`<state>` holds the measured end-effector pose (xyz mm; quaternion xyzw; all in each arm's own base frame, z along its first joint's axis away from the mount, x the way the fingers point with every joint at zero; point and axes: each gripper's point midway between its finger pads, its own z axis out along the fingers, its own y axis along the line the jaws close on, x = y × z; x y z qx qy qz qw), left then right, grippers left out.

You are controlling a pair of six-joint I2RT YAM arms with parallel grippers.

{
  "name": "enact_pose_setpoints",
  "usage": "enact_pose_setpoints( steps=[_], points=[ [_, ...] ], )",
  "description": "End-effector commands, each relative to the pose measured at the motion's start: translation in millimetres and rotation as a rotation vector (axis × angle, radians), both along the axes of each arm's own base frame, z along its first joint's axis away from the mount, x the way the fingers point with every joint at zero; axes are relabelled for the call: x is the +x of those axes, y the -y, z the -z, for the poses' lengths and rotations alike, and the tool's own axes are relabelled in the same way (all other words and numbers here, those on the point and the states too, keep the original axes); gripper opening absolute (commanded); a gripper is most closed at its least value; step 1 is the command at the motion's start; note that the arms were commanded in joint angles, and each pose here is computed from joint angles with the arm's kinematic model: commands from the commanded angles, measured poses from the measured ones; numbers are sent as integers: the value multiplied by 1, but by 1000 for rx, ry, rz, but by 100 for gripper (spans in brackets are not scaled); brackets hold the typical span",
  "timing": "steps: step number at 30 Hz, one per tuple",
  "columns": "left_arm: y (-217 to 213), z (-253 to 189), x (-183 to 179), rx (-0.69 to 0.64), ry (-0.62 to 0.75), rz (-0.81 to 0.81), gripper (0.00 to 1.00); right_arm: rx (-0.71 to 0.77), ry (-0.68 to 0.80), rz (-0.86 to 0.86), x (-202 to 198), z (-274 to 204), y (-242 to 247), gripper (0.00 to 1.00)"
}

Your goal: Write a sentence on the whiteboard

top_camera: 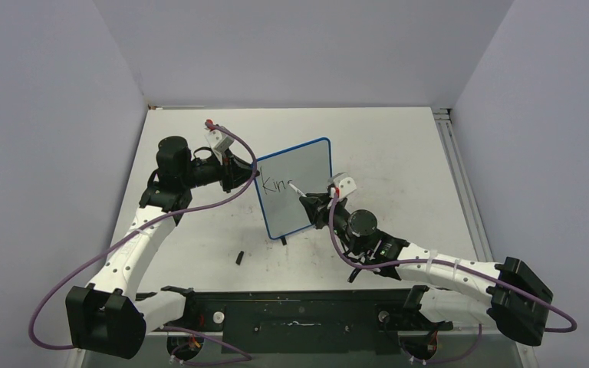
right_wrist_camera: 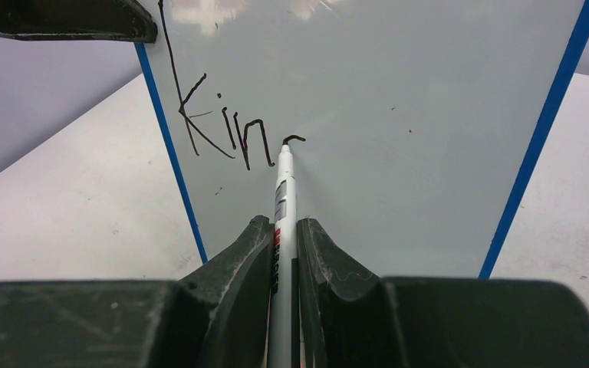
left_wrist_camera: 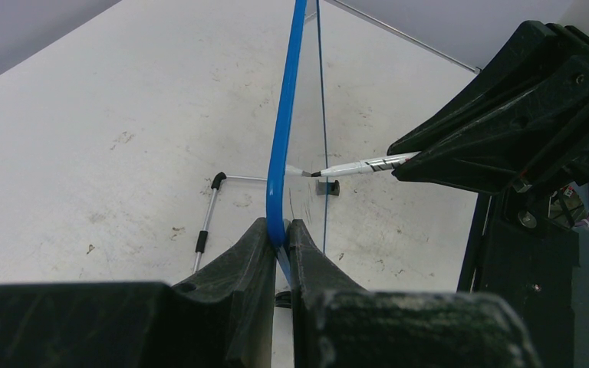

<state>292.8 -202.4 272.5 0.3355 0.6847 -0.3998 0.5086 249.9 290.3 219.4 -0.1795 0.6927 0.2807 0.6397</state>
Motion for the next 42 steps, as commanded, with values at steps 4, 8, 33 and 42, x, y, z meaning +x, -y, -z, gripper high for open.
enact_pose_setpoints(
  steps=[4, 8, 33, 42],
  points=[
    [4, 11, -7, 20, -35, 46, 0, 13, -5, 16, 0, -1, 7, 5],
    [4, 11, -8, 20, -37, 47, 0, 2, -11, 26, 0, 3, 11, 5],
    [4, 11, -7, 20, -35, 47, 0, 79, 132, 86, 20, -61, 13, 5],
    [3, 11, -7, 19, -34, 46, 0, 89, 154, 78, 24, -71, 11, 5]
  ],
)
